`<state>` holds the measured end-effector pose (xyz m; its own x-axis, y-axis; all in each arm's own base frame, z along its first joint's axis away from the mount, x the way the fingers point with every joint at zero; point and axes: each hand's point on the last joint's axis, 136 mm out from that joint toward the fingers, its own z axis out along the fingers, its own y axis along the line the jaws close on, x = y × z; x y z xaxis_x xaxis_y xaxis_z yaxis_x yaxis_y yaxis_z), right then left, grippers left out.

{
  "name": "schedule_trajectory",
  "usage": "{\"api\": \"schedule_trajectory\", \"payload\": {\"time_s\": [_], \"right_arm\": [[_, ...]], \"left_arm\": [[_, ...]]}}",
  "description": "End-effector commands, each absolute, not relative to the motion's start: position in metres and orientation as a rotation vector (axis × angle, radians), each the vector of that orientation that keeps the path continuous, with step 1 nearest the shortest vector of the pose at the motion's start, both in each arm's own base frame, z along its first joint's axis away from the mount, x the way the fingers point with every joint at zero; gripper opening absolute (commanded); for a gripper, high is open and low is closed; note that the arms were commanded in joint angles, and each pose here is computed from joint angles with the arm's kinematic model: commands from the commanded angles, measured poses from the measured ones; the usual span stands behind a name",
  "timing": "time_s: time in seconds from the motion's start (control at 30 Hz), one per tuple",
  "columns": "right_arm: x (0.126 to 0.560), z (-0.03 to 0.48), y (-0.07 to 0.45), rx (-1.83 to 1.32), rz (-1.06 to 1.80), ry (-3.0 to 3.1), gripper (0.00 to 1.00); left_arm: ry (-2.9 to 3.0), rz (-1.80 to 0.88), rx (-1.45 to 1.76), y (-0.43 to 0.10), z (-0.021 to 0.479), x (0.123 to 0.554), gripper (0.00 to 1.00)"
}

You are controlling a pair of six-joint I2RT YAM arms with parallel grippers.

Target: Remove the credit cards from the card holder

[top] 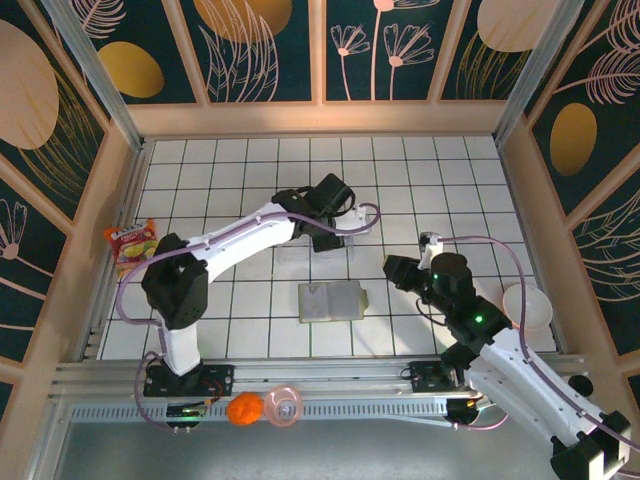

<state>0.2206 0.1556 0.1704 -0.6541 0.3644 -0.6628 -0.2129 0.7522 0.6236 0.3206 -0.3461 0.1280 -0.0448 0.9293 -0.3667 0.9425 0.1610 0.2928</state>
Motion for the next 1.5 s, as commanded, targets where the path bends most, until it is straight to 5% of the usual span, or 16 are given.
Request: {"api": "schedule_trajectory", "payload": {"time_s": [0.0, 1.4, 1.47], "right_arm": [[0.219, 0.171, 0.156, 0.091, 0.886, 2.124, 0.30], [0.235, 0.175, 0.147, 0.135, 0.928, 2.130, 0.29], [0.234, 0.177, 0.148, 0.132, 0.940, 2.123, 0.29]], "left_arm": [[1.936, 0.025, 1.850, -0.341, 0.132, 0.328, 0.00], [2.011, 0.046, 1.828, -0.338, 0.088, 0.344, 0.00], [2.013, 0.033, 1.805, -0.342, 0.092, 0.346, 0.12]]}}
